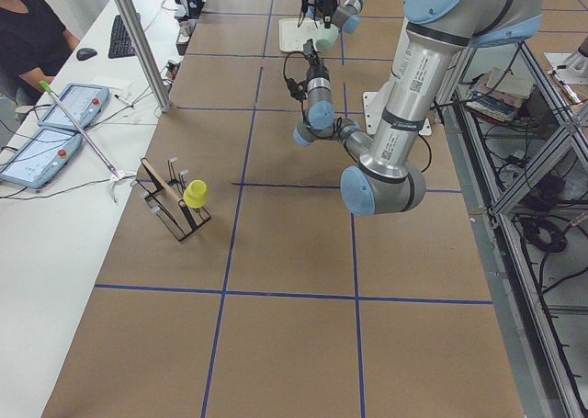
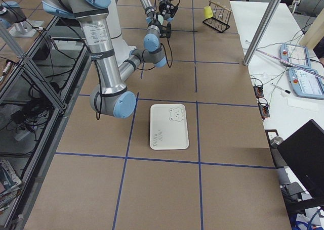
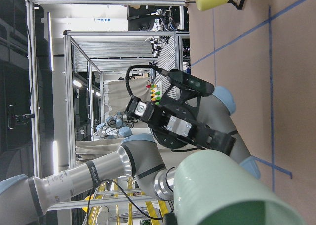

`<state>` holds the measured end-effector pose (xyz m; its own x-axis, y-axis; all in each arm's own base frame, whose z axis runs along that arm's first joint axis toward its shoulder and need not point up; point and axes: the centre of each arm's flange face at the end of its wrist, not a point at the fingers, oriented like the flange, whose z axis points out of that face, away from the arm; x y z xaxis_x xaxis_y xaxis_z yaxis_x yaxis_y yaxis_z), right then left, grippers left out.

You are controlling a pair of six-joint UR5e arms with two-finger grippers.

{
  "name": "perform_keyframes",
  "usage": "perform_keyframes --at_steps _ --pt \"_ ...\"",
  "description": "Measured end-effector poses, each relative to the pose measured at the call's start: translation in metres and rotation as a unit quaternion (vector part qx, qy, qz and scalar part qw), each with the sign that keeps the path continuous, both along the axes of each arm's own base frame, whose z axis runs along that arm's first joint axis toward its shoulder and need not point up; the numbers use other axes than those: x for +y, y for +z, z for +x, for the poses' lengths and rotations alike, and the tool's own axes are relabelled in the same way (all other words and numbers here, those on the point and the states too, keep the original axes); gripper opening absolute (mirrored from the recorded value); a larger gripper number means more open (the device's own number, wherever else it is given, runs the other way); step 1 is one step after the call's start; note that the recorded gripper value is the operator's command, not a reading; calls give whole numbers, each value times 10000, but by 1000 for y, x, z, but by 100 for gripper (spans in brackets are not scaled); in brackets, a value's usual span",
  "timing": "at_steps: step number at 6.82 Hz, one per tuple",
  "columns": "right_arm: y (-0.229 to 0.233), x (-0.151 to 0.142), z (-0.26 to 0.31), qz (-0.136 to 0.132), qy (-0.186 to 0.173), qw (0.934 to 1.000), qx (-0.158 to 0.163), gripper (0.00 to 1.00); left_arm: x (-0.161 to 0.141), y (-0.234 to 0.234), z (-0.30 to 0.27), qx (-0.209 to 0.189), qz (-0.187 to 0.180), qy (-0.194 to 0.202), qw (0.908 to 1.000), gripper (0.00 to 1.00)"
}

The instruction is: Left arm grabs green cup and hands to right arm on tray

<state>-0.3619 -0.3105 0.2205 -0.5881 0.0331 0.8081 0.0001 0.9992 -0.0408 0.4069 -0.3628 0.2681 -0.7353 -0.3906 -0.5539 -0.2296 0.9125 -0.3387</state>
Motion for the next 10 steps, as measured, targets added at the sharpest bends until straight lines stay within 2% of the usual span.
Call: perform_keyframes --at_steps 2,3,4,5,6,7,9,10 --pt "57 0 23 -162 137 9993 311 0 -44 43 -22 -620 -219 -599 9960 100" --pt "84 -14 42 -304 369 9971 596 0 -70 65 -36 -1048 -376 -867 9900 100" --pt "112 -39 60 -481 637 9922 960 0 -93 85 -46 -1696 -313 -1095 9789 100" --pt "145 -66 79 -671 914 9843 1350 0 -115 106 -57 -2459 -130 -1289 9606 100" --pt "180 -89 96 -763 1208 9737 1772 0 -131 130 -72 -3141 -5 -1505 9374 100" --pt "206 -108 113 -747 1494 9607 2217 0 -147 153 -85 -3784 120 -1649 9108 100" --pt "242 -137 155 -609 1867 9281 3164 1 -188 185 -117 -5065 321 -1636 8460 100" --pt "259 -146 173 -512 1965 9113 3582 0 -198 201 -130 -5537 456 -1581 8163 100"
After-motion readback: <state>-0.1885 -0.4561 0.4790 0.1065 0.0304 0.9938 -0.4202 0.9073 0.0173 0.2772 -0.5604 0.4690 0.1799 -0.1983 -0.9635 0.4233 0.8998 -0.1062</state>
